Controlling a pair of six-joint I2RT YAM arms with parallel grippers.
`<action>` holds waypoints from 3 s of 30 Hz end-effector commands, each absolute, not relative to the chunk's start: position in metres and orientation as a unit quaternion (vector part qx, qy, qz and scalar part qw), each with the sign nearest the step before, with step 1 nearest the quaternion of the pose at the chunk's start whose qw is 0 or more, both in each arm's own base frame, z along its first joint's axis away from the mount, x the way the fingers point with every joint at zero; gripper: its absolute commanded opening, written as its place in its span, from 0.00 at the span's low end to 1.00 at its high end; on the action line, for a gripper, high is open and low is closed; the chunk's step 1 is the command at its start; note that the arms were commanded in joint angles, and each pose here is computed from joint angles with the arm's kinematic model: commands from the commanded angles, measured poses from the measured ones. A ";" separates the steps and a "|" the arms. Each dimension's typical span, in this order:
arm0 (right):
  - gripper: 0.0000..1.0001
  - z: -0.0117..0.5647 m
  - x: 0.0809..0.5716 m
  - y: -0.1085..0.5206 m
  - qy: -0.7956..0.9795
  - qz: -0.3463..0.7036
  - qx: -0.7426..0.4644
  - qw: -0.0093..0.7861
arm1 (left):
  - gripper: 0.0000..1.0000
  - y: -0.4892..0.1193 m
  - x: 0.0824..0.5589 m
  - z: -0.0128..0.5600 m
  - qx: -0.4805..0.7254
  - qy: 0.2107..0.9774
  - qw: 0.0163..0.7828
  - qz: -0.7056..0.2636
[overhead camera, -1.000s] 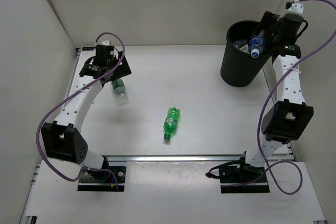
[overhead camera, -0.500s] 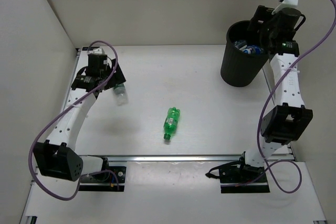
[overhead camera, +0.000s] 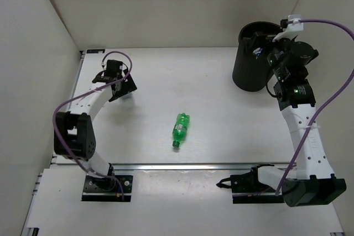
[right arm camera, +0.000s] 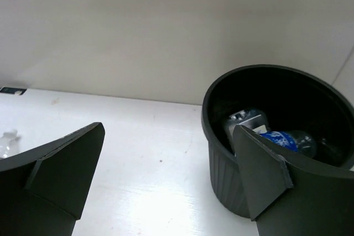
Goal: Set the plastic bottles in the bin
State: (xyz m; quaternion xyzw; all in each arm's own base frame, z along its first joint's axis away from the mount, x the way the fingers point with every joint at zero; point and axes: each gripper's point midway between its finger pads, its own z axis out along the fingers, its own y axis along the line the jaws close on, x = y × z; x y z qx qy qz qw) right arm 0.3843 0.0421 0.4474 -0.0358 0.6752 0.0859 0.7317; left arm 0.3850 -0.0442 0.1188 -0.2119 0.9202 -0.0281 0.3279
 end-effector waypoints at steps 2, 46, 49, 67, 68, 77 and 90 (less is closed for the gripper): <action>0.99 0.444 0.381 0.053 0.668 0.108 -0.037 0.735 | 0.99 -0.020 0.428 0.131 -0.256 0.891 0.375 -0.003; 1.00 0.310 0.243 0.253 0.627 0.619 -0.249 0.402 | 0.48 -0.220 0.375 0.270 -0.044 0.785 0.475 -0.394; 0.99 0.302 0.245 0.267 0.637 0.594 -0.255 0.420 | 0.48 -0.236 0.355 0.285 -0.039 0.761 0.476 -0.439; 0.96 0.295 0.257 0.326 0.620 0.585 -0.280 0.441 | 0.53 -0.272 0.281 0.333 -0.001 0.698 0.452 -0.555; 0.97 0.300 0.257 0.326 0.609 0.590 -0.282 0.448 | 0.52 -0.271 0.281 0.330 -0.006 0.700 0.446 -0.558; 0.97 0.315 0.249 0.335 0.597 0.618 -0.282 0.428 | 0.53 -0.269 0.289 0.317 -0.015 0.711 0.461 -0.530; 0.87 0.309 0.237 0.347 0.609 0.665 -0.241 0.358 | 0.54 -0.261 0.302 0.310 -0.015 0.713 0.513 -0.478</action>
